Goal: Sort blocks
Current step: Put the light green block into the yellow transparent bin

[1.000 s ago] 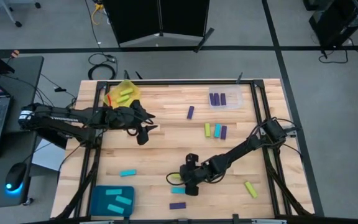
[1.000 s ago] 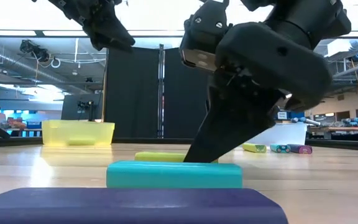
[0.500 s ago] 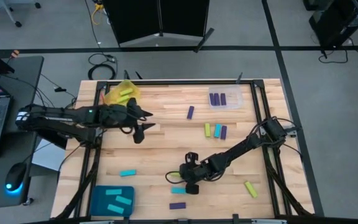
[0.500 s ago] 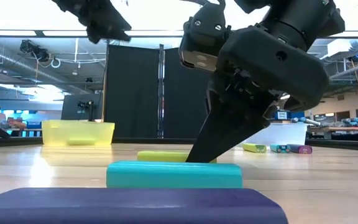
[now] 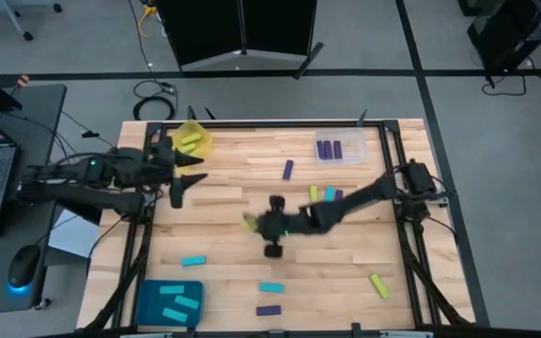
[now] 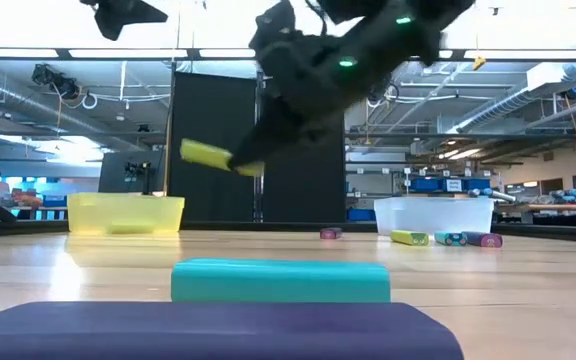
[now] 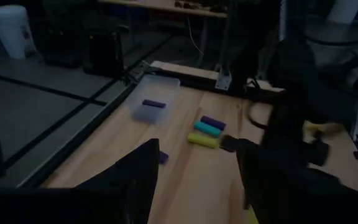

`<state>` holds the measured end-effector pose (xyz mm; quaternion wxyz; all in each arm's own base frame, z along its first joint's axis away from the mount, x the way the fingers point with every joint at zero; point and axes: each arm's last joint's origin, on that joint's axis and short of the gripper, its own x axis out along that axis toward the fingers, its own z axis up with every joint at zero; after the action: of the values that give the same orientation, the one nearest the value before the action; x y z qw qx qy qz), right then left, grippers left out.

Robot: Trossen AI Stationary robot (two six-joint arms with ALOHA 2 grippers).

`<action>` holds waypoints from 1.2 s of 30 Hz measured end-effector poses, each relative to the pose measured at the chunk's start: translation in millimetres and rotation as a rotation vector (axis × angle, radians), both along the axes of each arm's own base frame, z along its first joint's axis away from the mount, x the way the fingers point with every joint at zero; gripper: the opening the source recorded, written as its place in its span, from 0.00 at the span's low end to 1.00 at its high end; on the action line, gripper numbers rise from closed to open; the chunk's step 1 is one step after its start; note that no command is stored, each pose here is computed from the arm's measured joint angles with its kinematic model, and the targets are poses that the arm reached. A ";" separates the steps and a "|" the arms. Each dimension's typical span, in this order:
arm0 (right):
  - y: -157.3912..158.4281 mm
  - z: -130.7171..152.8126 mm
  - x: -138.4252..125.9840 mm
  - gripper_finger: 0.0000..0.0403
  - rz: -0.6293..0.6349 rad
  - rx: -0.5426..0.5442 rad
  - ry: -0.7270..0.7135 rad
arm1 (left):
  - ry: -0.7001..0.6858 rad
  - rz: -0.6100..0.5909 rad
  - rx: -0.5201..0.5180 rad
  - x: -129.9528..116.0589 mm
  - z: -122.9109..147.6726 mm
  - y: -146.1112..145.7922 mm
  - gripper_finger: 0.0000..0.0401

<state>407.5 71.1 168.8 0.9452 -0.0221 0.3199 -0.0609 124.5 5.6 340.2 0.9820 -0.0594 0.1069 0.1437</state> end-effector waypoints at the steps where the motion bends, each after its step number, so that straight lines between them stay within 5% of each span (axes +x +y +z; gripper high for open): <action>1: -10.0 6.5 5.8 0.30 -0.001 -0.003 -0.023 | -0.008 0.002 0.004 -3.0 1.0 0.1 0.56; 13: -131.7 66.7 91.9 0.30 -0.093 -0.026 -0.277 | -0.107 -0.063 0.096 -25.0 12.4 -0.7 0.56; 23: -214.9 59.4 158.3 0.30 -0.144 0.026 -0.415 | -0.236 -0.208 0.125 -49.9 22.0 -4.3 0.56; 28: -244.6 33.6 161.6 0.30 -0.220 0.086 -0.515 | -0.260 -0.260 0.124 -54.0 23.4 -5.7 0.56; 36: -276.7 39.4 152.4 0.30 -0.345 0.112 -0.609 | -0.251 -0.265 0.157 -53.9 23.0 -5.8 0.56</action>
<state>559.8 -205.5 208.2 0.9728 0.1032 0.0252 -0.2060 70.7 -0.2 363.1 0.9996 0.0143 -0.0208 0.0125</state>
